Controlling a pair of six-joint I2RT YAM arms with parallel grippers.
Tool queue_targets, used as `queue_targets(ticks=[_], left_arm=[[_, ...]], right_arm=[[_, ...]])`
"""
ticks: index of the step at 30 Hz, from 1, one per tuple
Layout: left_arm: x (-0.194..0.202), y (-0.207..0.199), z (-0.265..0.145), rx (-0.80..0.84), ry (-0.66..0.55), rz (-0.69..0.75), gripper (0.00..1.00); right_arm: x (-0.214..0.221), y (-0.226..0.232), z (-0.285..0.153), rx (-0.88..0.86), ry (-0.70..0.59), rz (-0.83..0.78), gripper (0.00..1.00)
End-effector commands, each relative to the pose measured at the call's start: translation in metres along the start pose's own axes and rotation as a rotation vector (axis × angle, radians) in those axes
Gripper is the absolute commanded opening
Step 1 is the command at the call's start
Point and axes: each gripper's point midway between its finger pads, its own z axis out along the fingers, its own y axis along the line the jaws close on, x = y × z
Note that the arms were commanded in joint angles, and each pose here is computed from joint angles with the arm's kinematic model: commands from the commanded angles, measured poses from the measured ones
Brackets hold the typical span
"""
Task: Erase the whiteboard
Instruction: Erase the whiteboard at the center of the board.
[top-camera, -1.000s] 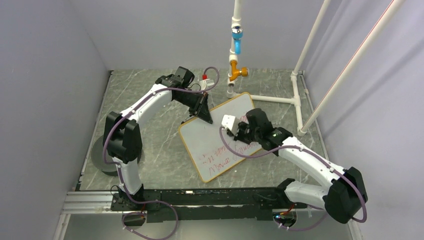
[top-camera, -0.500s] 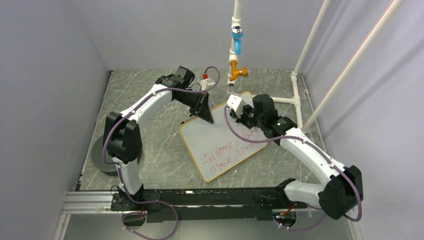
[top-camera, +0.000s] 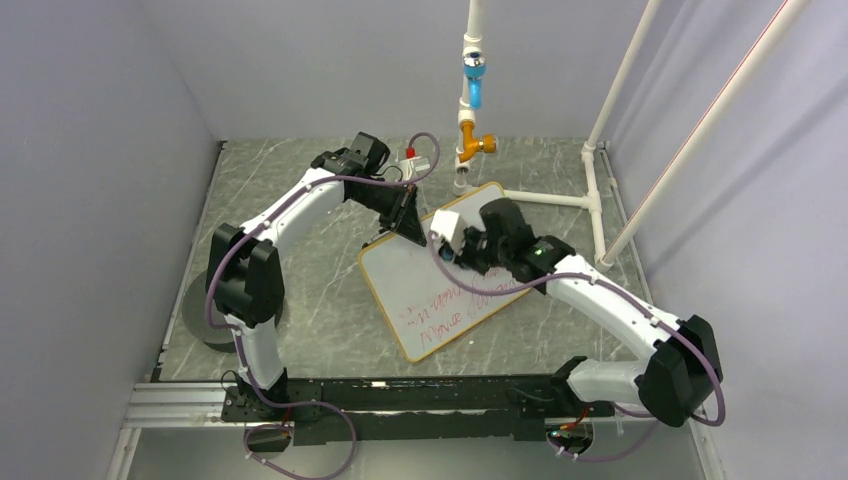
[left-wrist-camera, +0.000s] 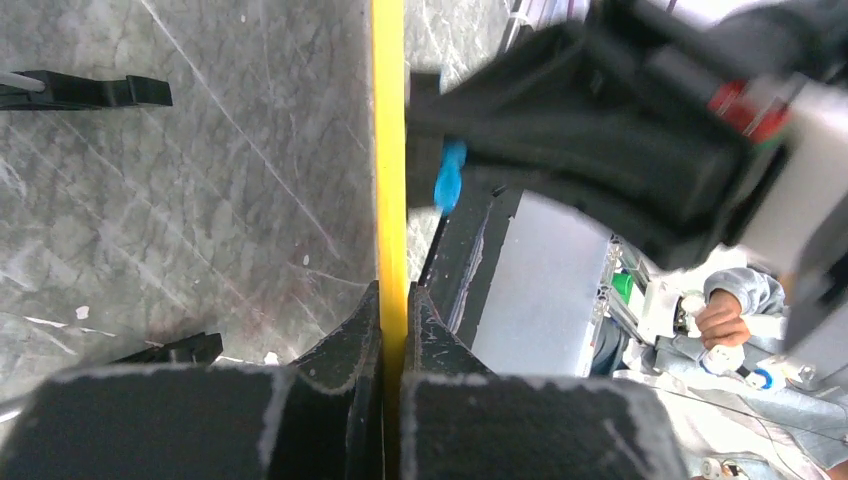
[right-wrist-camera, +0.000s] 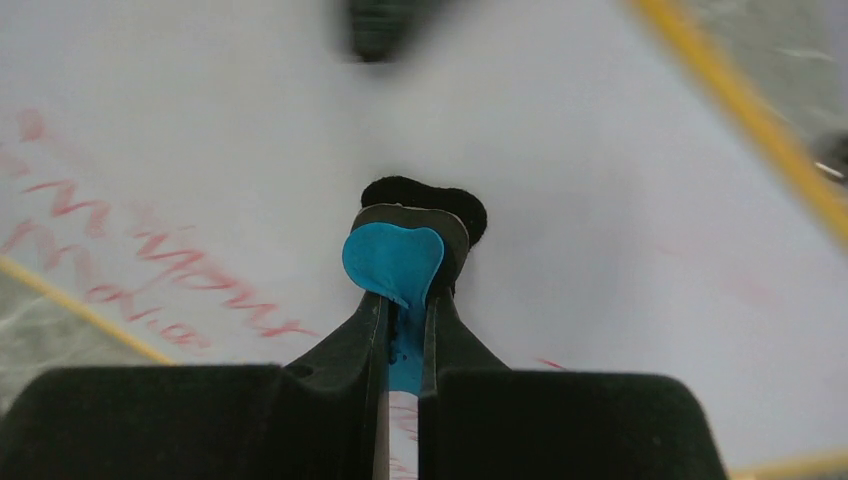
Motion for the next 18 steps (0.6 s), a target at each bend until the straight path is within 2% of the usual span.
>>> queue_targets(ticks=[1, 4, 7, 10, 12, 15, 18], left_arm=[[-0.006, -0.07, -0.019, 0.2, -0.037, 0.095, 0.0], [-0.007, -0.072, -0.02, 0.201, -0.04, 0.098, 0.0], [-0.008, -0.07, -0.02, 0.195, -0.042, 0.093, 0.0], [-0.008, -0.065, -0.017, 0.183, -0.039, 0.077, 0.0], [-0.007, -0.062, -0.015, 0.171, -0.034, 0.071, 0.0], [-0.006, -0.057, -0.011, 0.142, -0.026, 0.066, 0.0], [-0.003, -0.047, -0.006, 0.082, -0.016, 0.068, 0.0]], right_arm=[[-0.013, -0.088, -0.032, 0.298, -0.064, 0.08, 0.0], [0.022, -0.087, -0.044, 0.341, 0.015, 0.052, 0.0], [0.048, -0.049, -0.039, 0.216, 0.054, 0.034, 0.0], [0.037, 0.006, -0.026, -0.024, -0.022, 0.006, 0.0], [0.013, 0.027, -0.019, -0.105, -0.078, -0.023, 0.0], [-0.021, 0.004, -0.012, -0.057, -0.11, 0.023, 0.0], [-0.028, -0.057, -0.018, 0.154, -0.102, 0.1, 0.0]])
